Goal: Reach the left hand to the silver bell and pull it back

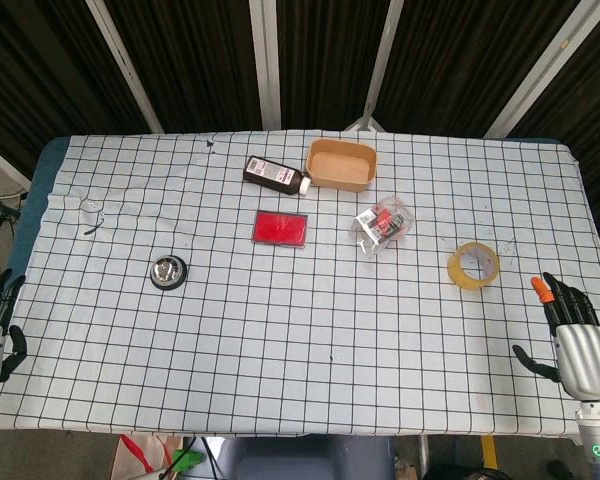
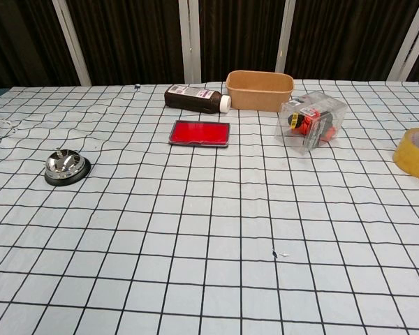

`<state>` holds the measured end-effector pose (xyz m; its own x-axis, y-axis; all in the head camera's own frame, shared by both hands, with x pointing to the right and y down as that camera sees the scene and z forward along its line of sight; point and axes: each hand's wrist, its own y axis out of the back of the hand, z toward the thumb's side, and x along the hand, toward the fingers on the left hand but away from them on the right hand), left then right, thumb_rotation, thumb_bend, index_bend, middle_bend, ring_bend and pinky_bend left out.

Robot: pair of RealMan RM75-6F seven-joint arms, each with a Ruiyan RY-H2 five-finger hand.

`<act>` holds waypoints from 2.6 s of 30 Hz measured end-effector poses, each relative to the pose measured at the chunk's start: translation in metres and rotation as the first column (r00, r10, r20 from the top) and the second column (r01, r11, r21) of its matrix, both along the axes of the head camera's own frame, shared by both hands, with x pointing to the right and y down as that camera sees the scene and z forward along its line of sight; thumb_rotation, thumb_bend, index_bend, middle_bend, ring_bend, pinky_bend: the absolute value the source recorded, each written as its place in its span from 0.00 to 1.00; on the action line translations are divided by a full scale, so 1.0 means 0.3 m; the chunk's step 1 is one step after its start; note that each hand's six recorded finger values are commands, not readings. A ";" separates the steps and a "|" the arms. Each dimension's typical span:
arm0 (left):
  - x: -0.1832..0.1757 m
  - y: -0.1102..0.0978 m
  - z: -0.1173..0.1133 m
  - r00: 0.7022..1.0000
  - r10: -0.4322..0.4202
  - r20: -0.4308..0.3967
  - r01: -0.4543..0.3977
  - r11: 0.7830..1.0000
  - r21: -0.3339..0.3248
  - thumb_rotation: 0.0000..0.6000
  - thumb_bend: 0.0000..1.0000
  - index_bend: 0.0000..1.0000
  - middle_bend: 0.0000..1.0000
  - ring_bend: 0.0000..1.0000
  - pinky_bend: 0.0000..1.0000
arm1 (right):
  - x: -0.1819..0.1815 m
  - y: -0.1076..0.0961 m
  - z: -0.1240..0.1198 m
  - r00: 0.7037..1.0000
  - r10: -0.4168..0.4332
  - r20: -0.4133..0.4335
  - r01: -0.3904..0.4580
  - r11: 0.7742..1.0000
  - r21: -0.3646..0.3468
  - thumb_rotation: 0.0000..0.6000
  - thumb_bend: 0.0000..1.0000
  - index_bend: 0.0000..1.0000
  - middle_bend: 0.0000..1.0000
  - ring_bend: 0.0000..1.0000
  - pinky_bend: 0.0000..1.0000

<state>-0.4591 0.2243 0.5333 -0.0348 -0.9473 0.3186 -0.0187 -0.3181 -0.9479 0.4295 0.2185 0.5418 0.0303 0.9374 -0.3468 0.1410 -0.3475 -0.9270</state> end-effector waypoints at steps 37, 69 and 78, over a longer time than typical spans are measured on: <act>0.155 -0.181 0.282 0.983 0.170 -0.071 -0.180 0.969 -0.169 1.00 1.00 0.00 0.02 0.00 0.00 | 0.005 0.005 0.011 1.000 0.001 -0.009 -0.002 1.000 -0.018 1.00 0.25 0.03 0.03 0.09 0.10; 0.462 -0.271 0.739 0.935 0.351 -0.055 -0.349 0.879 -0.325 1.00 1.00 0.00 0.01 0.00 0.00 | 0.032 -0.002 -0.021 0.999 0.026 0.023 -0.026 1.000 0.011 1.00 0.25 0.03 0.03 0.09 0.10; 0.486 -0.288 0.687 0.926 0.373 -0.056 -0.374 0.890 -0.261 1.00 1.00 0.00 0.01 0.00 0.00 | 0.026 0.001 -0.030 1.000 0.020 0.021 -0.020 1.000 0.018 1.00 0.25 0.03 0.03 0.09 0.10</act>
<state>-0.3132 0.1379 0.7392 0.3072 -0.7722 0.5562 0.1473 -0.5388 -0.8294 0.4373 0.2186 0.5328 0.0188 0.9439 -0.3296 0.1675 -0.3280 -0.9297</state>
